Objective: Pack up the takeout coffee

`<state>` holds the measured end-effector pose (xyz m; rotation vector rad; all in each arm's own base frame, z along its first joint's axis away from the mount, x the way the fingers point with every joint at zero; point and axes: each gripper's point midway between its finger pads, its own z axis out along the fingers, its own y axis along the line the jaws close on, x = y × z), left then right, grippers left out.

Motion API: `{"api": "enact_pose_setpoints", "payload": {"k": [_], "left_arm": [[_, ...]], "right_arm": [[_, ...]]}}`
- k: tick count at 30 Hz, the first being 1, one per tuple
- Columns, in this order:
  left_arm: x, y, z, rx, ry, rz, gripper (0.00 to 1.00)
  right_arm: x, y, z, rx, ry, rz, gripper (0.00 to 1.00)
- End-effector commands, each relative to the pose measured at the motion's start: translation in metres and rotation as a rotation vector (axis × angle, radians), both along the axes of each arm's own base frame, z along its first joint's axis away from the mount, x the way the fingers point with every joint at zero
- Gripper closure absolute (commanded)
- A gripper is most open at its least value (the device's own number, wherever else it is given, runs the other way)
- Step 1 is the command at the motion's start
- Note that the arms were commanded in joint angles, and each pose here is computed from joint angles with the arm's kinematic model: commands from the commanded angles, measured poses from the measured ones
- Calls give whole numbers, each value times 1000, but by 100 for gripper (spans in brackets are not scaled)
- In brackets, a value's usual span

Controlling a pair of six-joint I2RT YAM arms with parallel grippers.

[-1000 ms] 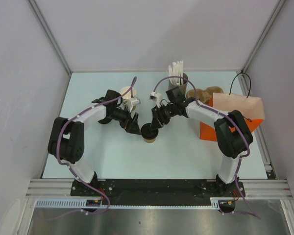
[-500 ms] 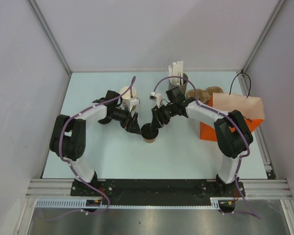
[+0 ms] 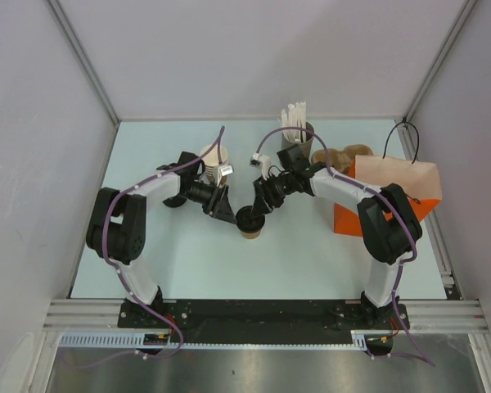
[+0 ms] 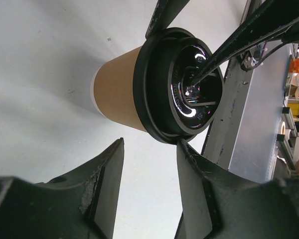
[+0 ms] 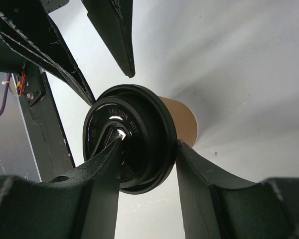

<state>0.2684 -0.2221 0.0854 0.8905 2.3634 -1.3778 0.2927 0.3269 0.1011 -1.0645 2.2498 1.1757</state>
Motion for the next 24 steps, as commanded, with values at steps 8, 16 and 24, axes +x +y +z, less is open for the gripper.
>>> {"api": "enact_pose_setpoints", "payload": {"k": [8, 16, 24], "left_arm": [[32, 21, -52, 264, -134, 48, 53], [29, 14, -48, 251, -145, 37, 57], [32, 17, -54, 268, -139, 39, 53]], "right_arm": [[-6, -28, -68, -261, -16, 3, 54], [-8, -28, -73, -277, -13, 9, 55], [-3, -31, -72, -287, -31, -4, 55]]}}
